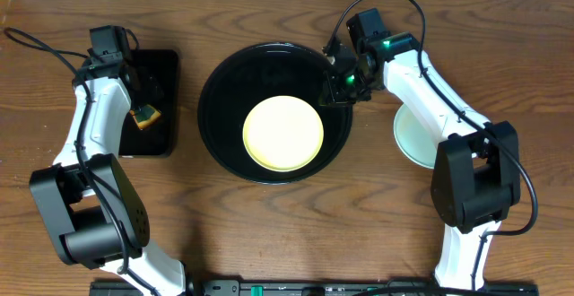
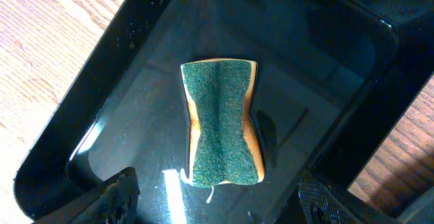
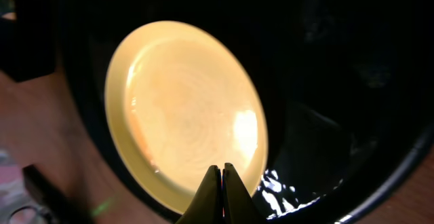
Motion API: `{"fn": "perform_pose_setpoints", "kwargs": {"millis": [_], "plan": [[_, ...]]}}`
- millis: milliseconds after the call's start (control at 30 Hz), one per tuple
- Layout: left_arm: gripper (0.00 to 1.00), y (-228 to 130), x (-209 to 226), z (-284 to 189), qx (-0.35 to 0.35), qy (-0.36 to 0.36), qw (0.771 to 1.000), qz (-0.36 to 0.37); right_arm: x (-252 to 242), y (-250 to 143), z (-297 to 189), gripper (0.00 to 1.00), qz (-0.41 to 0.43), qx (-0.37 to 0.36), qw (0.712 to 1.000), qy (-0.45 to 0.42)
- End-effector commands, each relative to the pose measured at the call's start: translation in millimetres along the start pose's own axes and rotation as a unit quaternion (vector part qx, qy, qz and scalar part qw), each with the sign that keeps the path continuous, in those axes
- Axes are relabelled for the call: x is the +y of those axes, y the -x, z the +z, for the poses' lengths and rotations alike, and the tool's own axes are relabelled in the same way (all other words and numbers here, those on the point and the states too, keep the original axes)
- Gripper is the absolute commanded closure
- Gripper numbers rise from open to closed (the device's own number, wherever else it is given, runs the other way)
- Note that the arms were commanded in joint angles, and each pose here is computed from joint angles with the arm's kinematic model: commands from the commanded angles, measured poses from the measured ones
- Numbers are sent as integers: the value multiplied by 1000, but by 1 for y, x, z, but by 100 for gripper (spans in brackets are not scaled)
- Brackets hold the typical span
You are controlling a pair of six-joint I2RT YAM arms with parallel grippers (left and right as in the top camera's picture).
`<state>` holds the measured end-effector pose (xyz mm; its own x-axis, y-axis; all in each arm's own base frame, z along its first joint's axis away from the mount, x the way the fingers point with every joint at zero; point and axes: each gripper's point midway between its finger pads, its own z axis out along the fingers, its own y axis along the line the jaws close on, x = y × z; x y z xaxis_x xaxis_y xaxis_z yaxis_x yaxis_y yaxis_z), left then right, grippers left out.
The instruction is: Clean dirty plates on tray and stack at the side
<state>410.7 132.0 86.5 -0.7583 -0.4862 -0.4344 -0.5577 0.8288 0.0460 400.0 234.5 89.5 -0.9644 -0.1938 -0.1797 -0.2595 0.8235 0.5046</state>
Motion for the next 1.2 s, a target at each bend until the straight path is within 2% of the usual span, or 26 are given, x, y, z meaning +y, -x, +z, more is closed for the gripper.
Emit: {"fn": "perform_pose_setpoints", "kwargs": {"millis": [0,333,700,767,800,833,867,900,933,1000,1033,1067,1100,1133,1167], "plan": [[24,-1,1,-2,-1,2,1000,-6,-11,3,-1,99,-1,-10,999,-47],[24,-1,1,-2,-1,2,1000,-6,-11,-1,13,98,-27,-11,992,-126],[24,-1,1,-2,-1,2,1000,-6,-10,-9,33,89,-77,7,983,-167],[24,-1,1,-2,-1,2,1000,-6,-12,-13,41,80,-84,19,982,-169],[24,-1,1,-2,-1,2,1000,-6,-13,-15,45,71,-87,25,981,-171],[24,-1,1,-2,-1,2,1000,-6,-14,-17,46,60,-89,30,981,-171],[24,-1,1,-2,-1,2,1000,-6,-14,-20,46,43,-88,35,981,-172],[24,-1,1,-2,-1,2,1000,-6,-14,-22,46,32,-87,38,980,-173],[24,-1,1,-2,-1,2,1000,-6,-14,-23,46,25,-86,40,980,-173],[24,-1,1,-2,-1,2,1000,-6,-14,-24,46,18,-85,44,981,-172],[24,-1,1,-2,-1,2,1000,-6,-14,-24,46,19,-85,44,981,-172],[24,-1,1,-2,-1,2,1000,-6,-15,-24,46,40,-85,44,980,-172],[24,-1,1,-2,-1,2,1000,-6,-15,-24,46,81,-87,44,980,-172],[24,-1,1,-2,-1,2,1000,-6,-15,-24,46,99,-87,43,980,-172],[24,-1,1,-2,-1,2,1000,-6,-15,-24,46,99,-88,43,980,-171]]}}
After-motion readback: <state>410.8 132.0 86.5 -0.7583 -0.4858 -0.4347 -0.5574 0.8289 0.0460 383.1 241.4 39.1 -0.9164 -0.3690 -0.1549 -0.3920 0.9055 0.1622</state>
